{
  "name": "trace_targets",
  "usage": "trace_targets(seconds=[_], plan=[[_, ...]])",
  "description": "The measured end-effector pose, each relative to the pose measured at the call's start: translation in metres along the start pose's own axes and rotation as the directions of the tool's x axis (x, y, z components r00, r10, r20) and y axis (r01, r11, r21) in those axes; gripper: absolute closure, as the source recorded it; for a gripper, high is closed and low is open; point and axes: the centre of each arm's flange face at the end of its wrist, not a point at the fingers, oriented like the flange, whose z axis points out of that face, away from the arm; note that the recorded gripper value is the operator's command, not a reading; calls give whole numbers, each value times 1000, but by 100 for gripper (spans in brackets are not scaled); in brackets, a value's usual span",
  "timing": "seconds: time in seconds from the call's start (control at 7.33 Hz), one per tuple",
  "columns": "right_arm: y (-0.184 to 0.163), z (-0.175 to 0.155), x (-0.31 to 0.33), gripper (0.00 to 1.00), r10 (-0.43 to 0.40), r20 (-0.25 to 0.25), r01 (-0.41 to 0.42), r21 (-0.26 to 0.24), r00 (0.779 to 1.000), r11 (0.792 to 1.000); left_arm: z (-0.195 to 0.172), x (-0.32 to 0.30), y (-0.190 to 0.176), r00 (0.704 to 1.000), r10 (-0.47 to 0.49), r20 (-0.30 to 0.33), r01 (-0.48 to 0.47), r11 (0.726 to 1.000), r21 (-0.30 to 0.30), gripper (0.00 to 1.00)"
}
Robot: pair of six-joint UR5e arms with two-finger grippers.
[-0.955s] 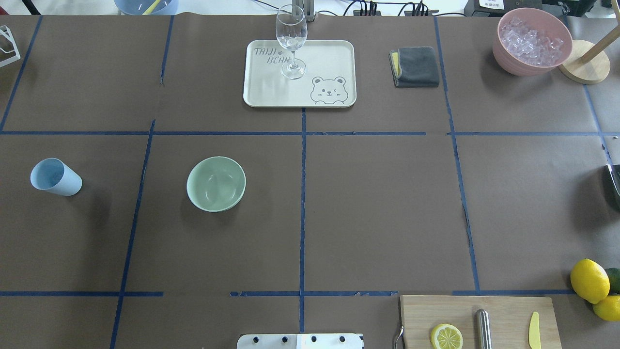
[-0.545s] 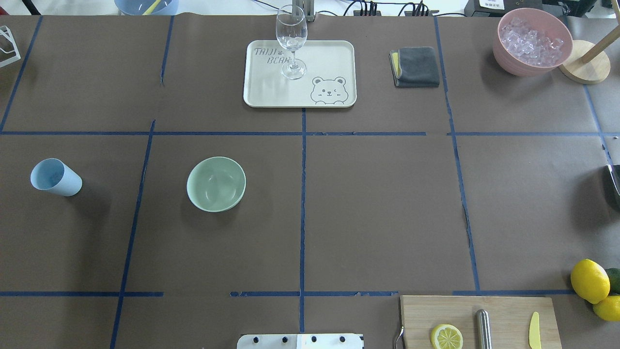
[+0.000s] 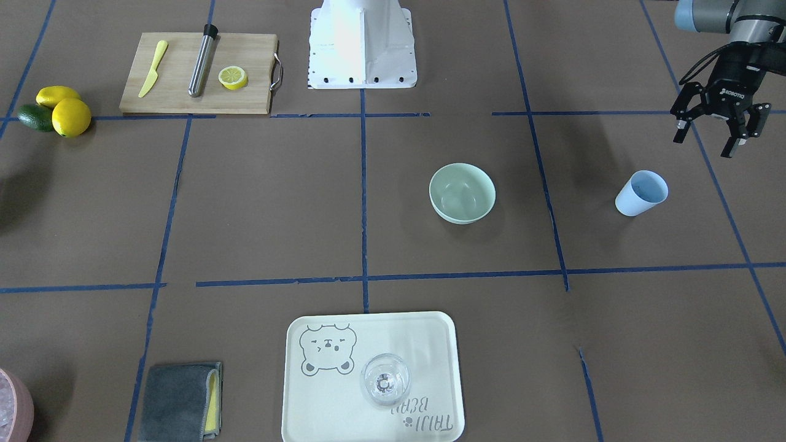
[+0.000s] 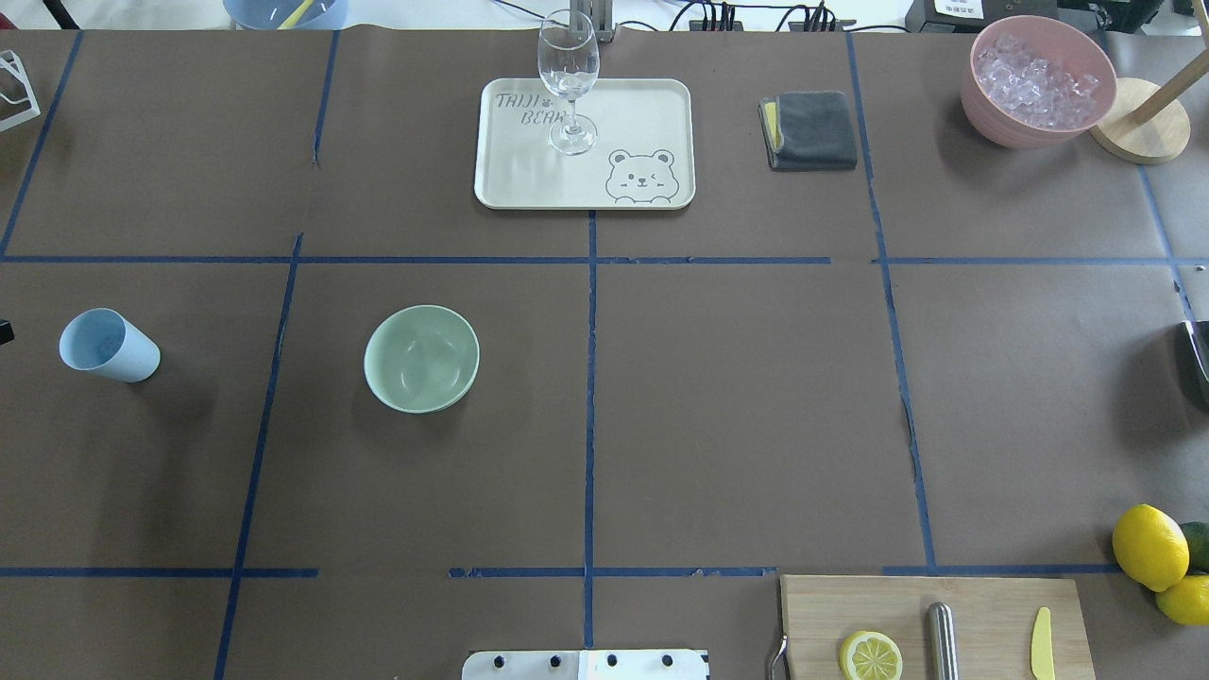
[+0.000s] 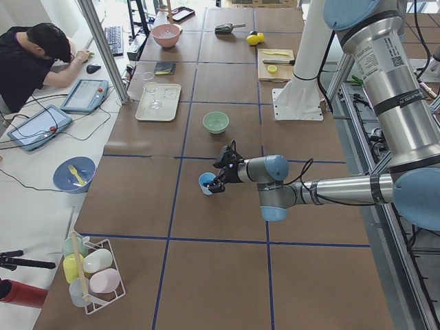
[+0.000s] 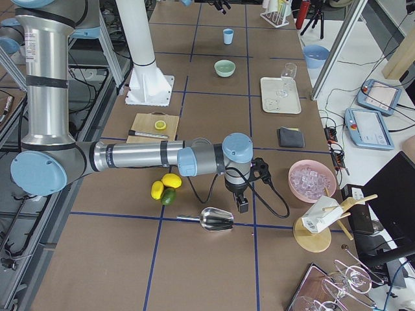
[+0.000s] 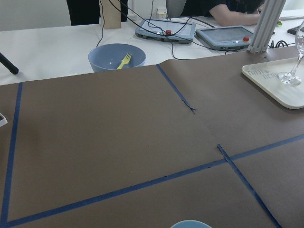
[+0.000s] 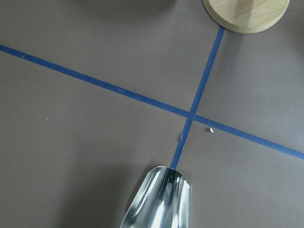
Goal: Pour ice into bowl
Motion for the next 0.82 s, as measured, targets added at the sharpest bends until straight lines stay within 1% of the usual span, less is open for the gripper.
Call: trace_targets(seconds=[0.27,0.55,0.82], plan=[[3,1,1,0,2,-1,-2,-2,1000,1000,15,28,33,998,-41,44,40,999,37,0],[6,4,2,0,5,0,-5,-7,1000,1000,31,50,67,989,-91,119,83,994,66,0],[8,5,3,0,8,0,-8,-9,1000,1000,58,71,90,975,-121,189,104,990,100,0]])
